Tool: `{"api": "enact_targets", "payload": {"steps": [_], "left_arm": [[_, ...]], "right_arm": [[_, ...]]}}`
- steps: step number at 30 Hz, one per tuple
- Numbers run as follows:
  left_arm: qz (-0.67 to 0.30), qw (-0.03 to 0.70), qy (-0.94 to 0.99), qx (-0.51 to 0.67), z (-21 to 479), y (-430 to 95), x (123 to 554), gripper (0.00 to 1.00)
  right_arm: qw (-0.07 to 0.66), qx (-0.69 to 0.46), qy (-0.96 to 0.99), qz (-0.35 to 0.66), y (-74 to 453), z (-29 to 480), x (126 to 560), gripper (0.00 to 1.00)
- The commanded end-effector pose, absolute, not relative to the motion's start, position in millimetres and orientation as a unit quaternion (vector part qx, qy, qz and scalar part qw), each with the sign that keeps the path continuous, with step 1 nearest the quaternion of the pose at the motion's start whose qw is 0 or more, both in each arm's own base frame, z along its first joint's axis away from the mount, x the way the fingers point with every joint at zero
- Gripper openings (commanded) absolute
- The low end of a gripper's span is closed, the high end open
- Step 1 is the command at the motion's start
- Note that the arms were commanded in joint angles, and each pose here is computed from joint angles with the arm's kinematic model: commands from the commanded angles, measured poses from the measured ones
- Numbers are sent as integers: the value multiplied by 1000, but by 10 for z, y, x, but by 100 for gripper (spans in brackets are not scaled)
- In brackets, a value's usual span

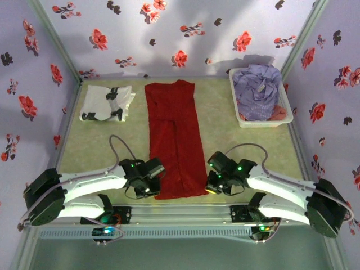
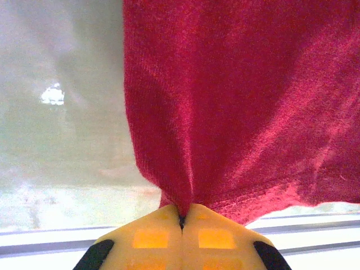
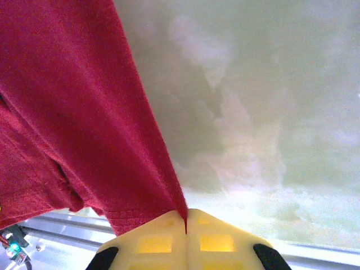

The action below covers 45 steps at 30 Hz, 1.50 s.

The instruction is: Fold and stack the t-shirts

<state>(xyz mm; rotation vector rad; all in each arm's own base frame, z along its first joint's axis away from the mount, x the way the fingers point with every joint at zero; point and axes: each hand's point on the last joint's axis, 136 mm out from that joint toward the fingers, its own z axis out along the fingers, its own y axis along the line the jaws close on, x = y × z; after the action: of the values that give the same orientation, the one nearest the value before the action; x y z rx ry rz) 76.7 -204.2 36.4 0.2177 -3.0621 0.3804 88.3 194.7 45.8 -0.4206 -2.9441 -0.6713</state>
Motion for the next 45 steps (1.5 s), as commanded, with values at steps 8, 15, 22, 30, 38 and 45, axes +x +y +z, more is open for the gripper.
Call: {"api": "enact_targets", "payload": {"steps": [8,15,22,30,38,45], "left_arm": [[173,-10,-979,108,715,-2186,1173,0],[224,-55,-967,111,1055,-2178,2103,0],[212,-49,-972,89,1104,-2067,2680,0],[214,-69,-969,102,1071,-1880,3144,0],[231,-63,-965,103,972,-1831,3471,0],[241,-51,-964,97,877,-1855,3671,0]], "right_arm": [[-4,-160,-958,-237,1910,747,1199,0],[-34,-150,-951,-269,1922,1068,2080,0],[-47,-101,-963,-246,2038,1216,2979,0],[-25,-75,-968,-237,2221,1075,3517,0],[-15,-74,-971,-228,2263,910,3789,0],[-26,-89,-970,-227,2204,901,3869,0]]}}
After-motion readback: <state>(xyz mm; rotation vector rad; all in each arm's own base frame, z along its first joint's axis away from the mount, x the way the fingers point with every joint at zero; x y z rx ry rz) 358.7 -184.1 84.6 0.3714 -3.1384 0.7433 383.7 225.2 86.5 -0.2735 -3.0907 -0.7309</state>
